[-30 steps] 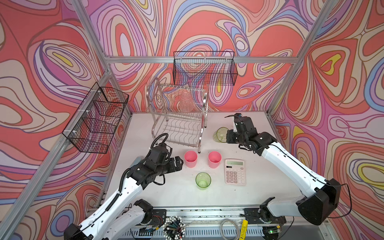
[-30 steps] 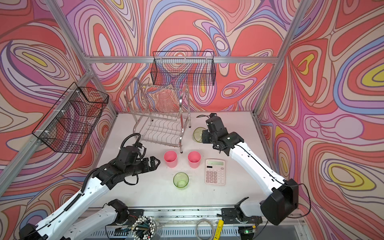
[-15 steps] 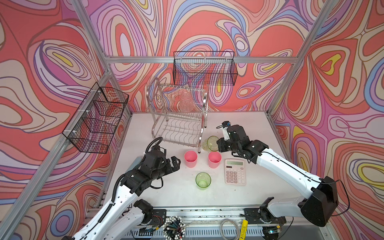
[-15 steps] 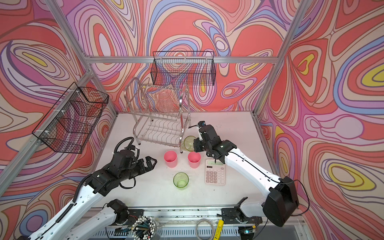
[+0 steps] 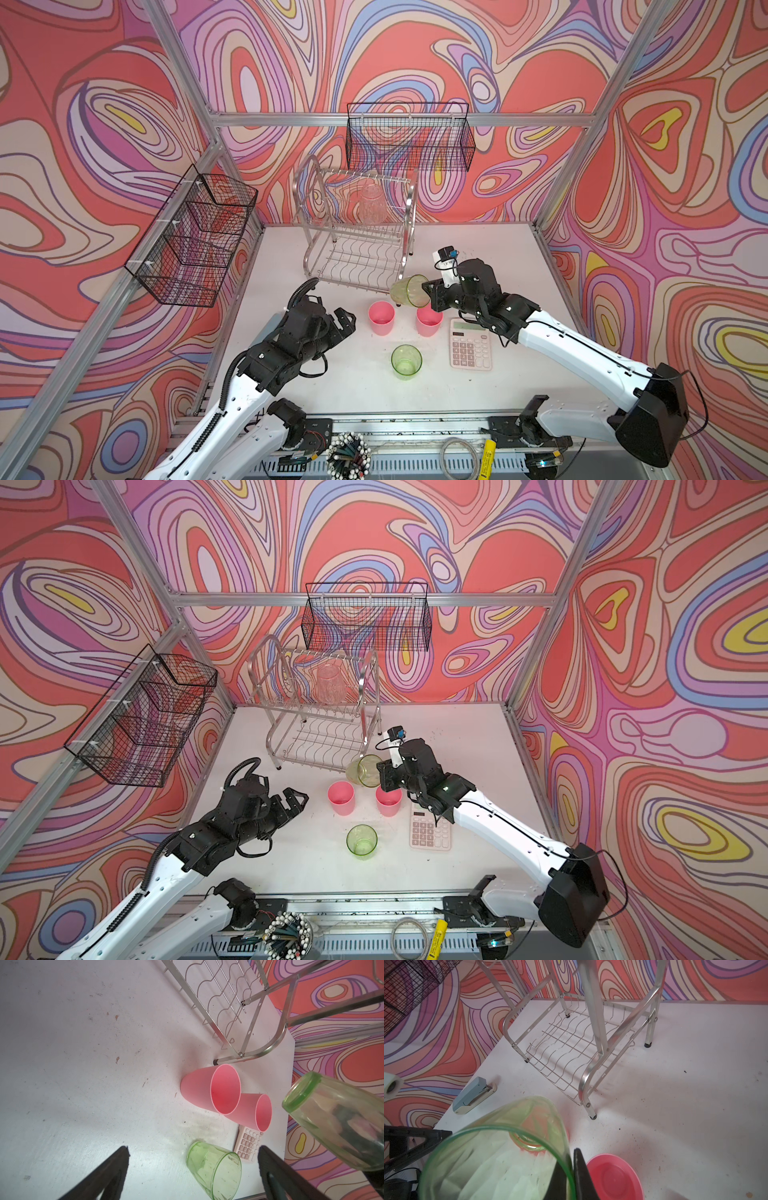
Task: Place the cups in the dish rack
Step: 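Carry the green cup toward the left gripper while the left gripper reaches toward it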
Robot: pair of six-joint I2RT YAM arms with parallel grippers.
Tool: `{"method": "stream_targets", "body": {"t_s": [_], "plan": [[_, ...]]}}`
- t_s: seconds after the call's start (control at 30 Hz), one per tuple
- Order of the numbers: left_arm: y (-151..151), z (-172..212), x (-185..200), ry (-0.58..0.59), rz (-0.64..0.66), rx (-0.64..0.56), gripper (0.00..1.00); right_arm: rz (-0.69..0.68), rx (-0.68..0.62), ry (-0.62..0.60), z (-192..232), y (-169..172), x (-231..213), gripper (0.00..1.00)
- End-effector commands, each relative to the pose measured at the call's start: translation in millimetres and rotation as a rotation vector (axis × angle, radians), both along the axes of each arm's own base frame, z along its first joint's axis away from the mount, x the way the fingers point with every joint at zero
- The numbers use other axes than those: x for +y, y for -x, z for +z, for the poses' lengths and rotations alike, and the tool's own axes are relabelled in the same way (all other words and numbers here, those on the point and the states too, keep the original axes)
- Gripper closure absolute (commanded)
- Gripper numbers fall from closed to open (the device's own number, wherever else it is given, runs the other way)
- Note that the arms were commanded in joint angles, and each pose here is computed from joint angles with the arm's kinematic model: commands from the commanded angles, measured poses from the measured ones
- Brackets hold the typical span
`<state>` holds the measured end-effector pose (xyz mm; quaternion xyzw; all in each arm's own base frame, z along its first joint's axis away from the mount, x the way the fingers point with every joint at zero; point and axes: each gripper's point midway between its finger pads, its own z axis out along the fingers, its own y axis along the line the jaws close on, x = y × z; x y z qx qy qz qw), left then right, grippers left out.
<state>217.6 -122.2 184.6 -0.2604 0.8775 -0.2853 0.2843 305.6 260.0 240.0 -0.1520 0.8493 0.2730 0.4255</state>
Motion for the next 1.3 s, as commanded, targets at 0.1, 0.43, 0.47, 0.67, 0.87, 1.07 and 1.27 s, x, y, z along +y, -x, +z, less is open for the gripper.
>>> {"method": "stream_targets", "body": {"t_s": [0.1,0.43,0.47,0.67,0.87,1.07,1.27], "plan": [[-12.5,19.9,-5.7,0.127,0.107,-0.012,0.02,0.047,-0.125,-0.081,17.2,4.8,9.3,1.00],[-28.8,38.9,-17.1,0.324,0.231,0.012,0.03,0.068,-0.283,-0.180,24.4,7.0,17.3,1.00],[-30.7,39.0,-18.9,0.346,0.242,0.017,0.03,0.071,-0.297,-0.183,25.4,6.7,17.5,1.00],[-45.2,39.9,-43.8,0.511,0.271,0.096,0.06,0.099,-0.364,-0.221,33.2,11.0,20.6,1.00],[-64.8,50.0,-64.5,0.669,0.281,0.097,0.07,0.130,-0.391,-0.253,33.9,13.6,26.3,1.00],[-72.5,52.8,-73.4,0.736,0.297,0.092,0.10,0.164,-0.403,-0.289,38.4,15.1,34.8,1.00],[-79.0,55.8,-86.2,0.779,0.264,0.086,0.11,0.202,-0.397,-0.302,38.0,18.1,43.0,1.00]]}}
